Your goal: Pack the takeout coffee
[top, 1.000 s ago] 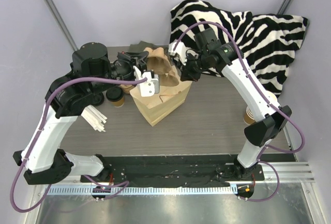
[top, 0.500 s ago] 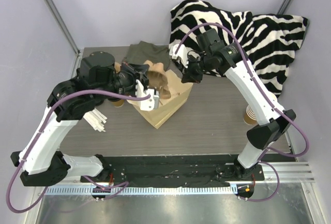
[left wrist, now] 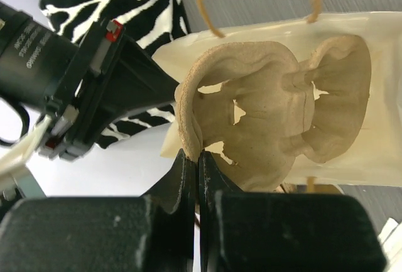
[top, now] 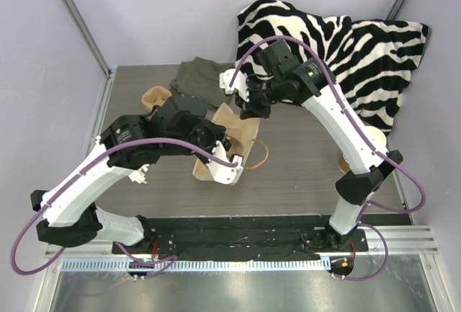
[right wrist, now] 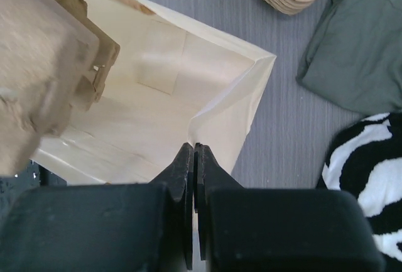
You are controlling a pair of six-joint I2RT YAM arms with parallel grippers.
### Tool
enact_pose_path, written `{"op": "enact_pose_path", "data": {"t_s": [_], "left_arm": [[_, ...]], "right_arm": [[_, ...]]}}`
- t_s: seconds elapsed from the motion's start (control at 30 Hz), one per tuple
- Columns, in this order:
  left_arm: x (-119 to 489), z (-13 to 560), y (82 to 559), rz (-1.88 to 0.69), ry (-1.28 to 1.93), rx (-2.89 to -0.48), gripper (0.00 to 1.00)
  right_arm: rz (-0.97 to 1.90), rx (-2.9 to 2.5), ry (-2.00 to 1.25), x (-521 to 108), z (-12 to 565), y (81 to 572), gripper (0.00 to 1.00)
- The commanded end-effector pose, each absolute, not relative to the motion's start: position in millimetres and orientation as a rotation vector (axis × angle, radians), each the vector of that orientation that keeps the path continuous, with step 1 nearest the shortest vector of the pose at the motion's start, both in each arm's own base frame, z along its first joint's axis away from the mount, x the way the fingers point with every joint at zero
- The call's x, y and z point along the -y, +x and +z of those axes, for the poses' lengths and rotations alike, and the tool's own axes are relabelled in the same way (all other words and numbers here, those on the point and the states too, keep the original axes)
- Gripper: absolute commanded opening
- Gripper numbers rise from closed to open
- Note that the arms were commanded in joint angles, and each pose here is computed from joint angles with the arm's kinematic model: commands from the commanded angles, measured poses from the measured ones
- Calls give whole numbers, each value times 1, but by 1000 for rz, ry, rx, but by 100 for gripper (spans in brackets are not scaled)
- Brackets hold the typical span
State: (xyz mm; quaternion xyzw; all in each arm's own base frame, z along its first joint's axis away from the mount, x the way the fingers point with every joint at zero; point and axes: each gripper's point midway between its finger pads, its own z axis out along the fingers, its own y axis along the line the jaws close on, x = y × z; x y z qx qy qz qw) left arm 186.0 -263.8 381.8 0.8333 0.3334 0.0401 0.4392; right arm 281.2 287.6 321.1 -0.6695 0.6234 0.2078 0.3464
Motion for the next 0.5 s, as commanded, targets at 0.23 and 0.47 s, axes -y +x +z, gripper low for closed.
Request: {"op": "enact_pose_path", "data": {"t_s": [0.23,0.47], "left_arm": [[258,373,177,202,2112,-1009,0],[246,380,173,202,2039,-1081,0]], "right_arm": [[666,-1619,-1852,-305,329,231,1],[695,-1692,-1831,-294,329,215,1]]}}
